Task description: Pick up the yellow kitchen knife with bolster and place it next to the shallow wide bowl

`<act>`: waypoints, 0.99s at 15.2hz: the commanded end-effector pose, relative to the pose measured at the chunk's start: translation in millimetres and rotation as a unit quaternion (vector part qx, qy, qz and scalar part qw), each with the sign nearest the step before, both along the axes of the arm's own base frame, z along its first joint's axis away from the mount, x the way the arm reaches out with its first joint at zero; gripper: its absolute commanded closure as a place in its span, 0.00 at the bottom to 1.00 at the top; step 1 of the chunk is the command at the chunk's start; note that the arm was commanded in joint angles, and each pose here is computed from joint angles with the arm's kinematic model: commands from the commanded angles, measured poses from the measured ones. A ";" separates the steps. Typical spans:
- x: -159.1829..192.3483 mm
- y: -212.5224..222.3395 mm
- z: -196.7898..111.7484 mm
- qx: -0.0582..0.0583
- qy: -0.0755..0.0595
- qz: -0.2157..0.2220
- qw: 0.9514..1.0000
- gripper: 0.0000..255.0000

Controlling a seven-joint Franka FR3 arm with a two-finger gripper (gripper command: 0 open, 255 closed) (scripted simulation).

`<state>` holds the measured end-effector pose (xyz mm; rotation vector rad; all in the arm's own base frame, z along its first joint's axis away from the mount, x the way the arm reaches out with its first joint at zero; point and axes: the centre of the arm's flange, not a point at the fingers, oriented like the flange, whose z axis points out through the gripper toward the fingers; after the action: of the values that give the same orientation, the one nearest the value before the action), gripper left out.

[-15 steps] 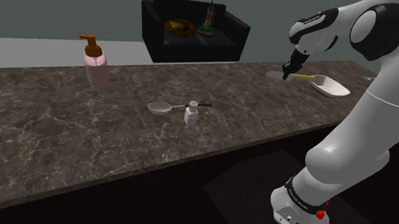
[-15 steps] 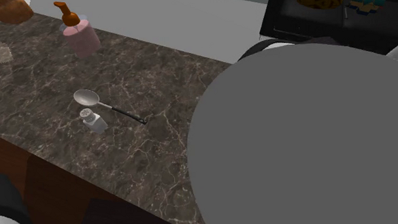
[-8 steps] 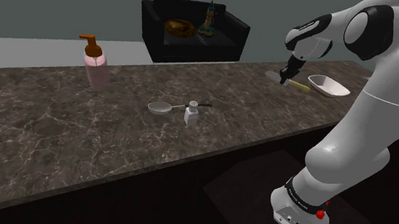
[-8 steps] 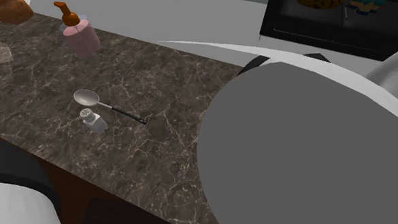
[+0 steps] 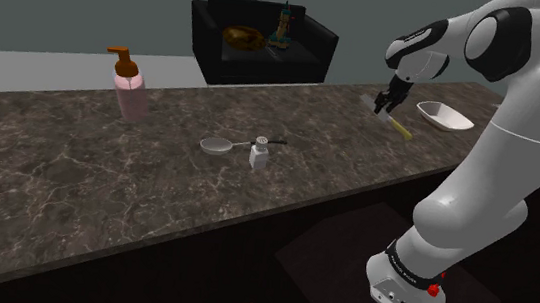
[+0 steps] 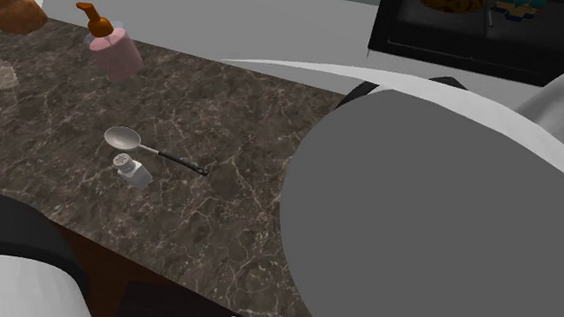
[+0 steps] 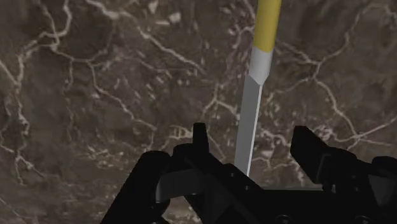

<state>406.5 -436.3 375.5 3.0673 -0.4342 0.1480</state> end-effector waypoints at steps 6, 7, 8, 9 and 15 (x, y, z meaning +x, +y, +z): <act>-2.3 1.4 26.2 0.000 0.000 0.000 1.000 0.00; -3.5 2.1 39.3 0.000 0.000 0.000 1.000 0.00; -4.4 2.7 49.7 0.000 0.000 0.000 1.000 0.00; -4.4 2.7 49.7 0.000 0.000 0.000 1.000 0.00; -4.4 2.7 49.7 0.000 0.000 0.000 1.000 0.00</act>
<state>402.0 -433.6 425.1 3.0672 -0.4341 0.1481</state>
